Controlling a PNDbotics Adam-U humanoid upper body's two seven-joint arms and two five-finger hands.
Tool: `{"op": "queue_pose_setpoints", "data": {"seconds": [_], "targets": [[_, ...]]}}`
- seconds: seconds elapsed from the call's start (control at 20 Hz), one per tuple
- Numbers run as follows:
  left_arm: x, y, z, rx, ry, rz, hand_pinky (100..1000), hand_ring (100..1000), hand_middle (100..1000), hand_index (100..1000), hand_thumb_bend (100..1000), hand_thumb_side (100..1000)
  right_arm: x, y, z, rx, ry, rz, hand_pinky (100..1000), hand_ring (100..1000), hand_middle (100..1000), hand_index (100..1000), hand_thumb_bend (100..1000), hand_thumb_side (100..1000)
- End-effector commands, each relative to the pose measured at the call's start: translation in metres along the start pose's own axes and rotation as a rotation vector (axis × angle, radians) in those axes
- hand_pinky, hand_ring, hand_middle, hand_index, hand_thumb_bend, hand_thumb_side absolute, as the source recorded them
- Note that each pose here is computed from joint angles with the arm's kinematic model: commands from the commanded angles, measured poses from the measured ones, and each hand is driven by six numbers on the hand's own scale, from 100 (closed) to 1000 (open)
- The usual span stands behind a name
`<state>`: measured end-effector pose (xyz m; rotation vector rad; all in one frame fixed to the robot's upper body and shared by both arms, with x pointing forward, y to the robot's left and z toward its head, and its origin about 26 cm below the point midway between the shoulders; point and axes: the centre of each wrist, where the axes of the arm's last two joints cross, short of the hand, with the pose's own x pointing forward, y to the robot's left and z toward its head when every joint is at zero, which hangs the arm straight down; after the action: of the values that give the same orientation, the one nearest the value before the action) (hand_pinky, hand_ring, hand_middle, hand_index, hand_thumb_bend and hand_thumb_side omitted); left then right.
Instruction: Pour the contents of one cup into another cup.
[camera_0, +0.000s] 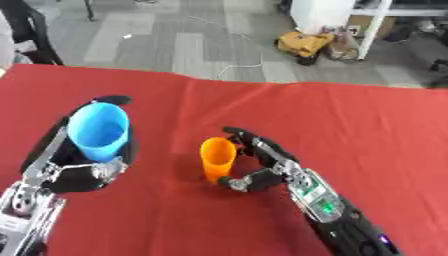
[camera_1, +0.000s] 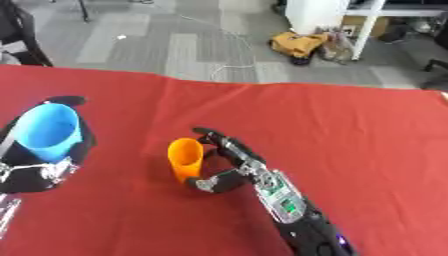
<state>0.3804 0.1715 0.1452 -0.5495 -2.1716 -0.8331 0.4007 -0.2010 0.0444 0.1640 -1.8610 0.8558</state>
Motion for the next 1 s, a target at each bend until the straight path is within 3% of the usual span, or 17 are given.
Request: {"op": "queue_pose_setpoints", "data": {"seconds": [0.05,0.7,1.0], "targets": [[0.006,0.001,-0.008,-0.019,-0.027,-0.007,514,340,331,839,155,100,0.007,-0.001,-0.011,0.029,-0.027,0.023,751,919,700,983,492,100],[0.006,0.000,-0.010,-0.028,-0.029,-0.002,516,342,332,839,147,100,0.010,0.014,-0.024,0.118,-0.055,0.031,744,905,659,980,492,100],[0.005,-0.001,-0.010,-0.032,-0.029,0.000,517,342,332,840,139,100,0.008,0.027,-0.028,0.177,-0.059,0.023,717,870,585,958,496,100]]}}
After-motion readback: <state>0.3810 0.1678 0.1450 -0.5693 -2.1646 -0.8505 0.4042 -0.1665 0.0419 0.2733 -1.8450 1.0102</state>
